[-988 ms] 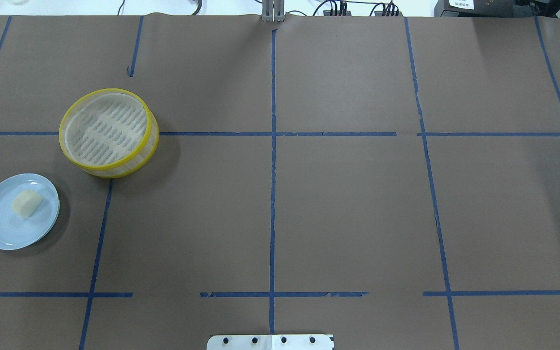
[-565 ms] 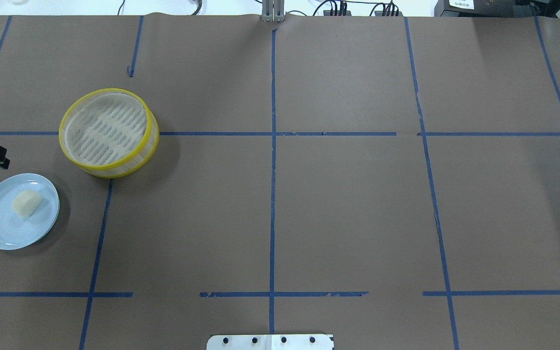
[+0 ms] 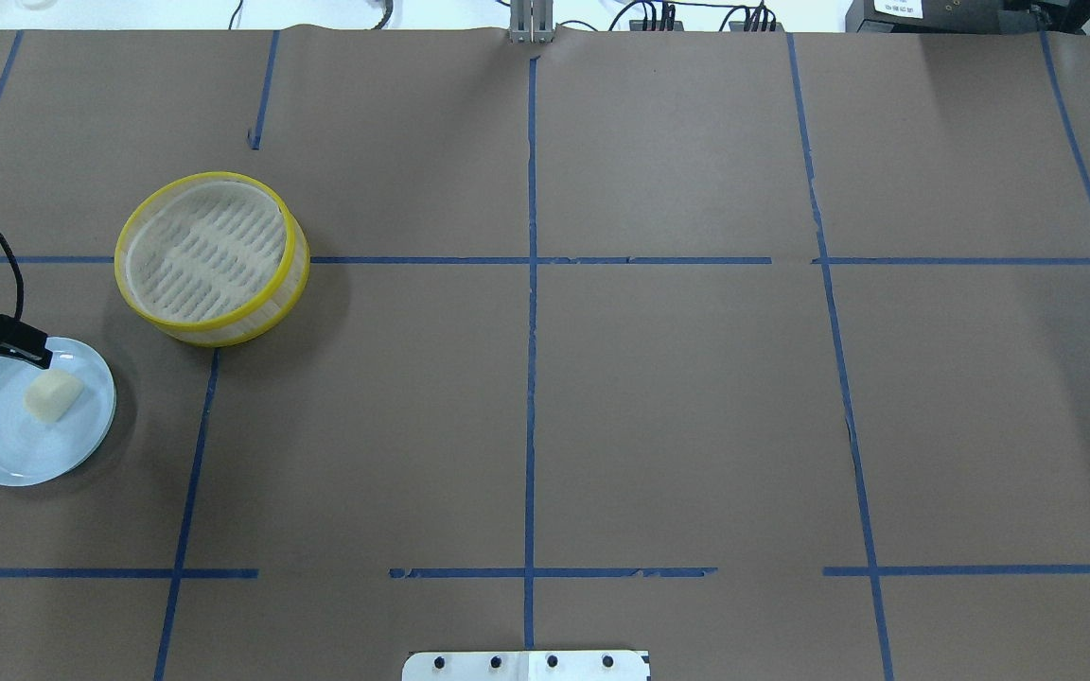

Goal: Place bun in steamer
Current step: 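Move the left gripper down over the bun on the light-blue plate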

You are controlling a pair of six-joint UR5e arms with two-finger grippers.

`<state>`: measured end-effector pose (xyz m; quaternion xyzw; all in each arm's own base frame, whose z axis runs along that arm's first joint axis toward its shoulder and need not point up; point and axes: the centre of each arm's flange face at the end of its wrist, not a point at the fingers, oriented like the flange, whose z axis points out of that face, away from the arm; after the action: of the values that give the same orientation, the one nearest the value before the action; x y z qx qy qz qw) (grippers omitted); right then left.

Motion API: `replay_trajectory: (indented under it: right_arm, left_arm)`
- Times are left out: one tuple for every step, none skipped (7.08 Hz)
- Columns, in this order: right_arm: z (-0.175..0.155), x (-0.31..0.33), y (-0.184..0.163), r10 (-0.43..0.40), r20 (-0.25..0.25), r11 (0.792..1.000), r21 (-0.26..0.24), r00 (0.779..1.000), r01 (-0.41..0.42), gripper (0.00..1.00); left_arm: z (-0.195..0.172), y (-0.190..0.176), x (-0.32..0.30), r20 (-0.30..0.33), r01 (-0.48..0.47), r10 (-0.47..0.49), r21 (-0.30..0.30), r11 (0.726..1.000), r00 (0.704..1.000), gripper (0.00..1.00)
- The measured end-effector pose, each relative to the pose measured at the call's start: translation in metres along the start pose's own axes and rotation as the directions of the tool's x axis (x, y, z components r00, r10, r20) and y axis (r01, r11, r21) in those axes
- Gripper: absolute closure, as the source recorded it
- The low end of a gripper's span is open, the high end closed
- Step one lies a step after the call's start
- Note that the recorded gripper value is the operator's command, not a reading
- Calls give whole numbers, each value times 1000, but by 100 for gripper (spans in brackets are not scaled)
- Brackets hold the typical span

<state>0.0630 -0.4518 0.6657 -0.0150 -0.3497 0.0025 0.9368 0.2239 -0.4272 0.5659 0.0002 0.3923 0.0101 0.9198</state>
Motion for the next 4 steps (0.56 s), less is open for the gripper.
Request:
replay_trajectory:
  right_arm:
    - [0, 0, 0, 0, 0, 1000, 0, 1000, 0, 0]
    - [0, 0, 0, 1, 0, 1000, 1, 1000, -1, 0]
    - [0, 0, 0, 1, 0, 1000, 1, 1000, -1, 0]
    - [0, 0, 0, 0, 0, 1000, 0, 1000, 0, 0]
  left_arm:
    - [8, 3, 3, 0, -4, 4, -13, 1000, 1000, 0]
    - [14, 4, 4, 2, -6, 6, -21, 1000, 1000, 0]
    - [19, 3, 5, 5, -7, 8, -29, 1000, 1000, 0]
    - [26, 3, 4, 9, -10, 11, -37, 999, 1000, 0]
